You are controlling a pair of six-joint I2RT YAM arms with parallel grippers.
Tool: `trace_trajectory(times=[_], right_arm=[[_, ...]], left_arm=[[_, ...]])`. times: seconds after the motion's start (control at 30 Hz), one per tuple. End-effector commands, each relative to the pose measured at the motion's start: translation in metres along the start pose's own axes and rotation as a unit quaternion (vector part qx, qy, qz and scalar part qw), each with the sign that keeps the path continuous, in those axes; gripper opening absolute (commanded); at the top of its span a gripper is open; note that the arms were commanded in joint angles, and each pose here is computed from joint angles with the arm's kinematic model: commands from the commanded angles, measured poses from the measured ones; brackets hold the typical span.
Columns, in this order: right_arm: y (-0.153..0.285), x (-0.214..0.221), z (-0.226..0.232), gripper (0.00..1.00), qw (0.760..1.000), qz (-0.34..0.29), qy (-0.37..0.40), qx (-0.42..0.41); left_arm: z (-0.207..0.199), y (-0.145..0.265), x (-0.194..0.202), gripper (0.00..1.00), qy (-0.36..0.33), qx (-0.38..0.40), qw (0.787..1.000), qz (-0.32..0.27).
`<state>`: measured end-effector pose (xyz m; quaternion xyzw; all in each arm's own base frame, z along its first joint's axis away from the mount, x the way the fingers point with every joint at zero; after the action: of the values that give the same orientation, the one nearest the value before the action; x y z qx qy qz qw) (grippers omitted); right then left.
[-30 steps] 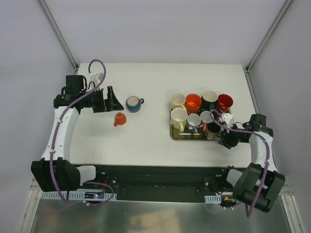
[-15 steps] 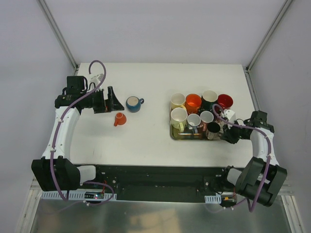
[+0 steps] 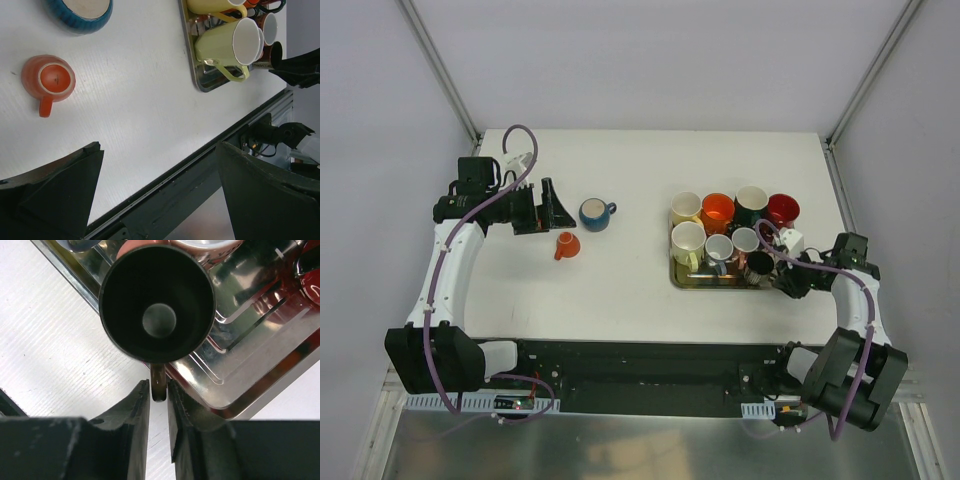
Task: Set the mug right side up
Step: Place the cup on the tray.
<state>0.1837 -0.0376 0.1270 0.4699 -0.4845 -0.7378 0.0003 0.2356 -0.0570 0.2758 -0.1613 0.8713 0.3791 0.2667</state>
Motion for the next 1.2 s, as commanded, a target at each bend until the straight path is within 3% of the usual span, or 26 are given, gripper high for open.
trace_trajectory(times=[0.0,0.2,0.37,0.57,0.73,0.9,1.17], right_arm=[[0.006,-0.004,0.005,0.31,1.000,-0.002,-0.011,-0.009],[0.027,-0.021,0.008,0.46,1.000,-0.010,-0.017,0.023],[0.053,-0.057,0.011,0.53,0.996,-0.065,-0.039,0.052],[0.068,-0.093,0.028,0.71,0.986,-0.147,-0.071,0.037],[0.060,-0.106,0.045,0.72,0.990,-0.135,-0.043,0.024],[0.059,-0.122,0.058,0.72,0.988,-0.141,-0.068,0.017],[0.070,-0.139,0.065,0.72,0.984,-0.148,-0.096,0.028]], left_arm=[[-0.005,0.004,-0.005,0.99,-0.005,0.017,1.000,-0.014],[-0.001,0.003,-0.003,0.99,-0.008,0.003,1.000,-0.012],[0.008,-0.002,-0.002,0.99,-0.028,-0.033,0.999,-0.004],[0.012,-0.031,-0.010,0.99,-0.124,-0.062,0.990,0.040],[0.025,-0.073,-0.037,0.99,-0.161,-0.096,0.981,0.056],[0.051,-0.121,-0.078,0.99,-0.146,-0.136,0.979,0.040],[0.081,-0.189,-0.110,0.98,-0.139,-0.093,0.984,0.060]])
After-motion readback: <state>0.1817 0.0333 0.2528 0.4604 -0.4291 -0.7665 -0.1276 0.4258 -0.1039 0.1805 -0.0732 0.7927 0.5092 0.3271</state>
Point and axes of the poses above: each gripper's point midway between its finger pads, its own y axis back along the fingers, its own z axis along the line the jaws close on, x = y × z, the point moved 8 cm from there along y, back along the fingers, and after that the axes turned 8 degrees about -y, right-handed, at the moved point
